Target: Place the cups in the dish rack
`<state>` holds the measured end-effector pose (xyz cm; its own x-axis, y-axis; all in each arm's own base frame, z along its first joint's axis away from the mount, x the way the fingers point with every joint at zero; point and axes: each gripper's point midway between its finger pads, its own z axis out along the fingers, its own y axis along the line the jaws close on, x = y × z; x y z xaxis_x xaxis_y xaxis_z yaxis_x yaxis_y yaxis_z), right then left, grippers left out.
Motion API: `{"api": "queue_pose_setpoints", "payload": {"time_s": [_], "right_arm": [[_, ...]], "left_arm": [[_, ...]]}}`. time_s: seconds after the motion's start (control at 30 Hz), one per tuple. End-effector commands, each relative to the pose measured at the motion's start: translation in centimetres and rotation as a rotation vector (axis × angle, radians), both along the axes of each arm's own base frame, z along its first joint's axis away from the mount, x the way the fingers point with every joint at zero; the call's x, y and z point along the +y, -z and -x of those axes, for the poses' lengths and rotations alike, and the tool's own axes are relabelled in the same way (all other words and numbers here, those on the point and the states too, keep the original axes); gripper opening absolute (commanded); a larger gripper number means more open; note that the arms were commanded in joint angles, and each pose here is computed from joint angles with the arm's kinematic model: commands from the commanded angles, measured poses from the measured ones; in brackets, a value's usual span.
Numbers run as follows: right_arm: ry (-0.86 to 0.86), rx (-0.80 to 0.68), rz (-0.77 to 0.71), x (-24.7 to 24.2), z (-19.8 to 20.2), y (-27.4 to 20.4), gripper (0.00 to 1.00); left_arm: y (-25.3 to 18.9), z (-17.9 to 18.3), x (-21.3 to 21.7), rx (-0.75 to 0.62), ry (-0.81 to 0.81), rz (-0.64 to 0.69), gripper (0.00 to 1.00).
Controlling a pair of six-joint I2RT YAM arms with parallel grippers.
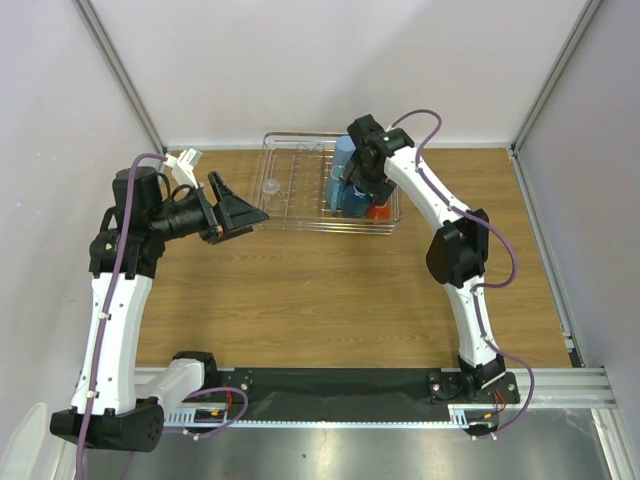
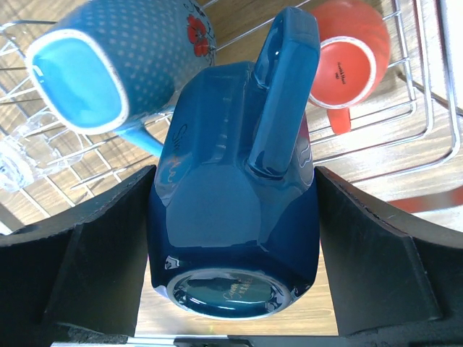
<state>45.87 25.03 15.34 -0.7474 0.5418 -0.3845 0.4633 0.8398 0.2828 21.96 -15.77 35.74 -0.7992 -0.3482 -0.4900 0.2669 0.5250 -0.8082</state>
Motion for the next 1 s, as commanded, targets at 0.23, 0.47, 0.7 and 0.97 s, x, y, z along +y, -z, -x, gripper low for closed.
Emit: {"api": "queue_pose_setpoints", "payload": {"time_s": [0.23, 0.47, 0.7, 0.97], "right_arm": [[0.048, -0.027, -0.036, 0.7, -1.2, 0.1, 0.0], [0.037, -0.003, -0.02, 0.9, -1.2, 1.4, 0.0], [0.022, 0.008, 0.004, 1.1, -1.2, 2.3, 0.0], [0.01, 0.014, 0.014, 1.1, -1.2, 2.7, 0.02]], "left_arm": [[-0.9, 0.0, 0.1, -0.044, 0.021, -0.004, 0.88], [-0.9, -0.2, 0.1, -0.043, 0.024, -0.005, 0.88], [-0.8, -0.4, 0.1, -0.043, 0.028, -0.011, 0.89], [-0.9, -0.7, 0.2, -0.041, 0.023, -0.014, 0.89]]}}
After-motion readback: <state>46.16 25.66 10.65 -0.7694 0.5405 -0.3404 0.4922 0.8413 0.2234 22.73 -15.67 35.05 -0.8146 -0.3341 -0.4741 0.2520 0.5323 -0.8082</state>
